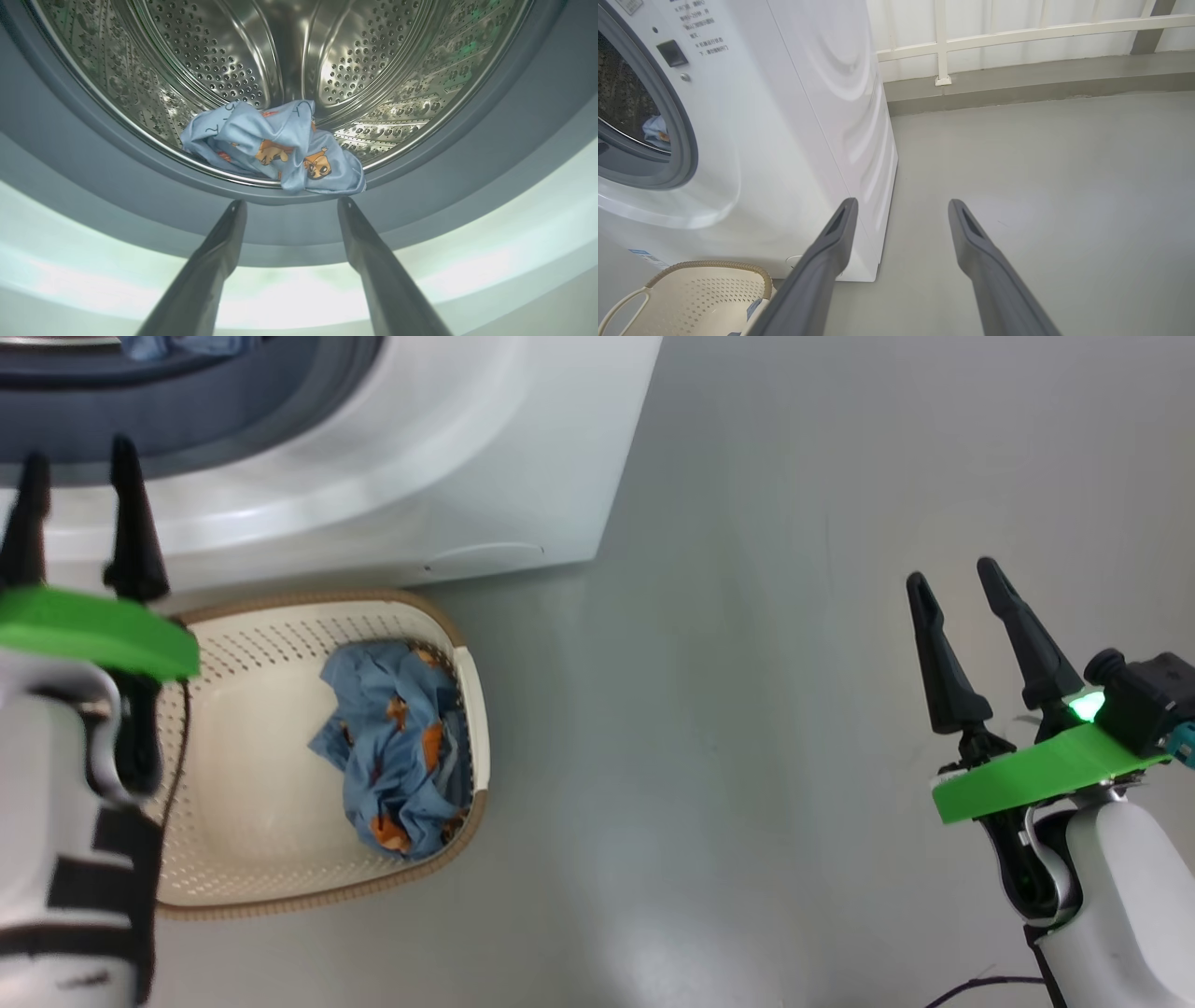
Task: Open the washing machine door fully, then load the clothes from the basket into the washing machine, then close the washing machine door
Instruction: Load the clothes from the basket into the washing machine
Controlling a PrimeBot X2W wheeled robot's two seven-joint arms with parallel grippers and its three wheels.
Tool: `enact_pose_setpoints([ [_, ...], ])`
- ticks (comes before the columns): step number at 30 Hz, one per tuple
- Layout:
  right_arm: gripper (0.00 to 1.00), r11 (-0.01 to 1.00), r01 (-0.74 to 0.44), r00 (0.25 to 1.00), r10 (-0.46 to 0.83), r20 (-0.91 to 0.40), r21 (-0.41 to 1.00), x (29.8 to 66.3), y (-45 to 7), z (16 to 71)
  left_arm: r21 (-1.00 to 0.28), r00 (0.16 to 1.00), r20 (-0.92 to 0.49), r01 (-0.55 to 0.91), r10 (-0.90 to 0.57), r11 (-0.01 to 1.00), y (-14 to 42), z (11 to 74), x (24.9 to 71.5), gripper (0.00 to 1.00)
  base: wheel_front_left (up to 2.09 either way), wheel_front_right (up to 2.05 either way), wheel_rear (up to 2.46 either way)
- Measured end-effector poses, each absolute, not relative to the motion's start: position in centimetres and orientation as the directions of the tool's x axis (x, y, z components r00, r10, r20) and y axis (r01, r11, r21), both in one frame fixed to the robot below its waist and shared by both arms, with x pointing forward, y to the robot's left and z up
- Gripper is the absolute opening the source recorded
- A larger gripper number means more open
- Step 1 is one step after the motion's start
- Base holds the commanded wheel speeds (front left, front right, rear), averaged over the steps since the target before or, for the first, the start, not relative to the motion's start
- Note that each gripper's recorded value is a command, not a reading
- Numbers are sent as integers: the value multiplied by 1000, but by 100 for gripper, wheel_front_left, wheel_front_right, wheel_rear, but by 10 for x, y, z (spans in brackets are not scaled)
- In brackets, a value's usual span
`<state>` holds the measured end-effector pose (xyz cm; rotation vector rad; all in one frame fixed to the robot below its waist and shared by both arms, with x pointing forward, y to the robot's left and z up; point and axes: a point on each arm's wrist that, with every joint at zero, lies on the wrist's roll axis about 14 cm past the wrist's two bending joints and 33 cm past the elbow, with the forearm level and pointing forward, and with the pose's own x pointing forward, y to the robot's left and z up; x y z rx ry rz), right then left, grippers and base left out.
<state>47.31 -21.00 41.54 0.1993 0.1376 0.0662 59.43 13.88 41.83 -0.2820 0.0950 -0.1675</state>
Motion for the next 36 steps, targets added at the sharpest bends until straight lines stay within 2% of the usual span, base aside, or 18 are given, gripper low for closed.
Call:
enact_pose_setpoints([
  [21, 100, 981, -51, 994, 67, -82, 189, 407, -221, 457, -218, 997, -31, 68, -77, 973, 183, 459, 441, 100, 0, 0, 0],
  [36, 100, 981, -35, 996, 49, -69, 190, 378, -226, 465, -196, 999, -9, 45, -48, 980, 194, 473, 390, 100, 0, 0, 0],
])
